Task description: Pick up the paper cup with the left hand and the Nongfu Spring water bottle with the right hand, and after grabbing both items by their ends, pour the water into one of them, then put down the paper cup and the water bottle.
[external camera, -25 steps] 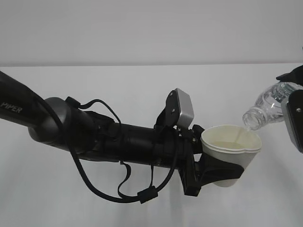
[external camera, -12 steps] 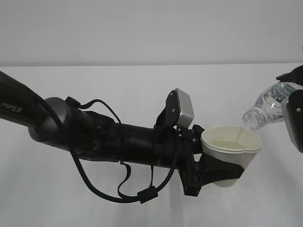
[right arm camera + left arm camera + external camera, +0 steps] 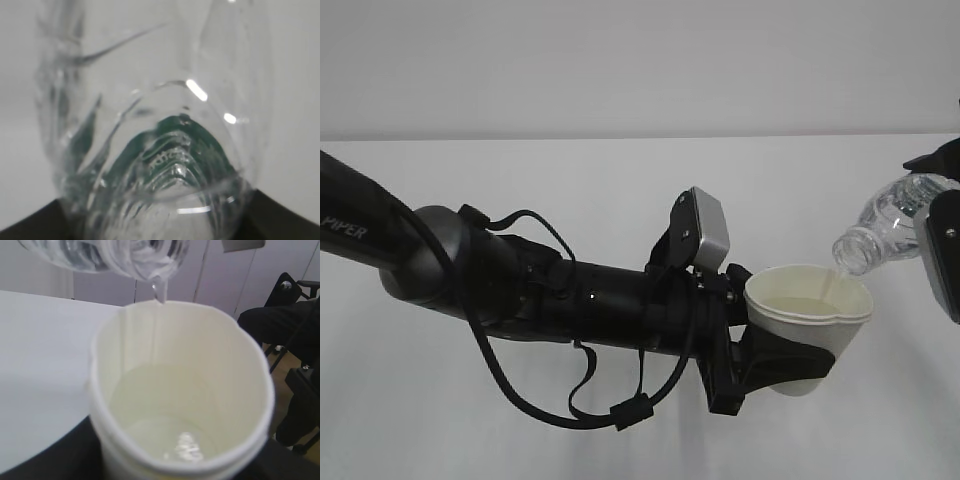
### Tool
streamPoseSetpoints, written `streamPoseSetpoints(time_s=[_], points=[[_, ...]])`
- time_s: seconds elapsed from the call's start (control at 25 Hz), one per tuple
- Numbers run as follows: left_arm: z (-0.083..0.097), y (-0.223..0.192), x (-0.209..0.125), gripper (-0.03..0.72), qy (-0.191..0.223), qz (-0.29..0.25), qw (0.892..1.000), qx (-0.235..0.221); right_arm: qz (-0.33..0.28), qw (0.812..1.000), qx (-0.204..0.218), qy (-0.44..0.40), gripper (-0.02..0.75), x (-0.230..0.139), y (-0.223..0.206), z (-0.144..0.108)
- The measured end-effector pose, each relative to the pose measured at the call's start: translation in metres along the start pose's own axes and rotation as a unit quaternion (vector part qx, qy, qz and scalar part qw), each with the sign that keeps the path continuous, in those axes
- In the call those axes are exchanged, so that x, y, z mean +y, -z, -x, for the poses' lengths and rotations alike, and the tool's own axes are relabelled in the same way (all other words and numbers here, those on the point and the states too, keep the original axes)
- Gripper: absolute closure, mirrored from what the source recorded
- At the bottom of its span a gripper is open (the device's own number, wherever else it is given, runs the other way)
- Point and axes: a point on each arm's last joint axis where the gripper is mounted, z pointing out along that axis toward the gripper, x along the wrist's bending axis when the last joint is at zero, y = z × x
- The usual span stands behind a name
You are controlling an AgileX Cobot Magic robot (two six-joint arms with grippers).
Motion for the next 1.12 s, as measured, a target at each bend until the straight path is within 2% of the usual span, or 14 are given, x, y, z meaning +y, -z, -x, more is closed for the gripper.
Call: streamPoseSetpoints(time_s=[1.12], points=[[0.0,0.0,0.0,0.276,0.0,0.0,1.0,0.0,0.0,1.0,0.0,0.001,0.328,0.0,0.0,0.0]])
